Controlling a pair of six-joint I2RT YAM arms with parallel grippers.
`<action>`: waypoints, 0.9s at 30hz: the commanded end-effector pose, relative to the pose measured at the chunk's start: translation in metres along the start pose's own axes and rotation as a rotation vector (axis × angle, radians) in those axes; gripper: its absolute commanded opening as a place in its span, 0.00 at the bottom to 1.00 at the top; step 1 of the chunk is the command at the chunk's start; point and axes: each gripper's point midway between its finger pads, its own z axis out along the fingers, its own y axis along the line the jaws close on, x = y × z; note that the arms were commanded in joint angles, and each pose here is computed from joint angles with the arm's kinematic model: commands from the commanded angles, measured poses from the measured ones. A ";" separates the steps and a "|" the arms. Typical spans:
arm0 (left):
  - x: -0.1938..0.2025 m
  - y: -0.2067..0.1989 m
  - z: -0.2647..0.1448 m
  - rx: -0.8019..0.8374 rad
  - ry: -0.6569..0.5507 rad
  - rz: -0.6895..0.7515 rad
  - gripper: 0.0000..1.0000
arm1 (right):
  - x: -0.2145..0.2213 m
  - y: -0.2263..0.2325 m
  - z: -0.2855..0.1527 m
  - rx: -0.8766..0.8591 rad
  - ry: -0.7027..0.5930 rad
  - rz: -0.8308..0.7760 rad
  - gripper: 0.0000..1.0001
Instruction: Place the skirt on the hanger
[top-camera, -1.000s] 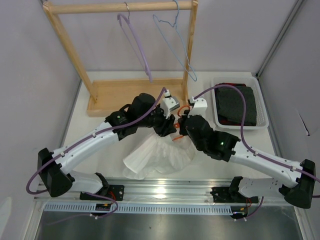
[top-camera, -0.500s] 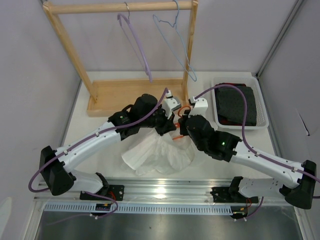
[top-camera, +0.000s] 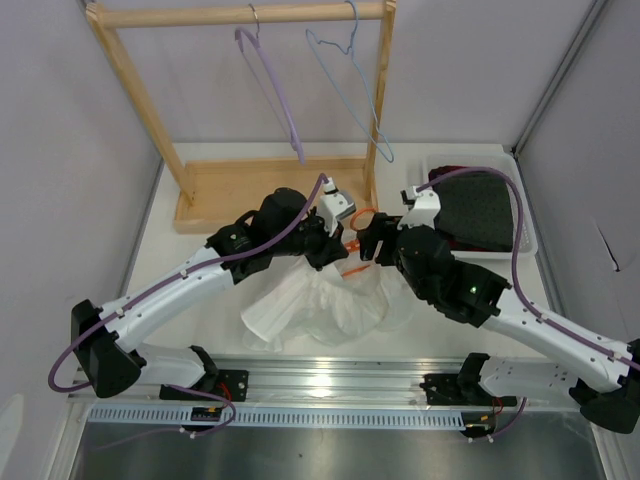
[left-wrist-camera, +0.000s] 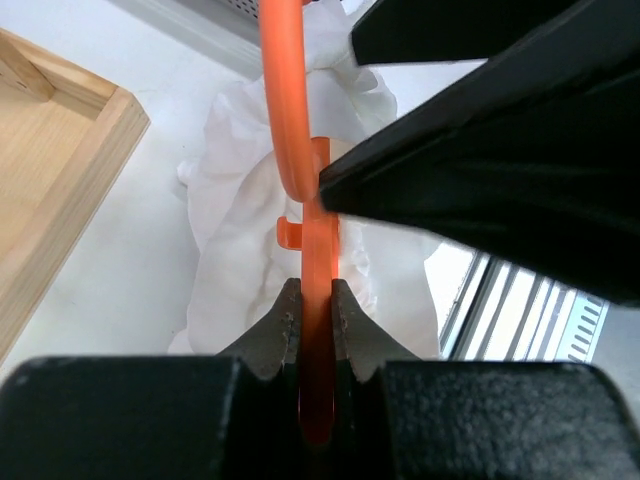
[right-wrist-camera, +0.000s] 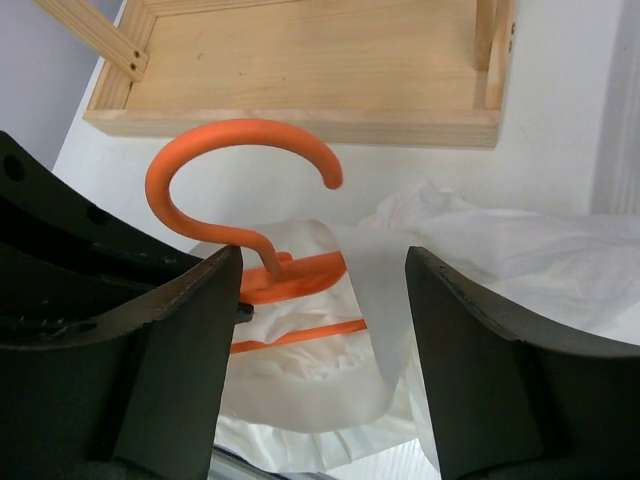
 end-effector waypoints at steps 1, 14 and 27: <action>0.005 -0.003 -0.013 -0.004 0.013 -0.050 0.00 | -0.051 -0.015 -0.014 0.049 -0.146 0.116 0.69; 0.002 0.002 -0.026 -0.006 -0.002 -0.100 0.00 | -0.030 -0.042 -0.017 0.058 -0.106 0.110 0.59; -0.007 -0.005 -0.034 0.016 -0.025 -0.100 0.00 | 0.023 -0.028 0.008 0.011 0.060 0.050 0.66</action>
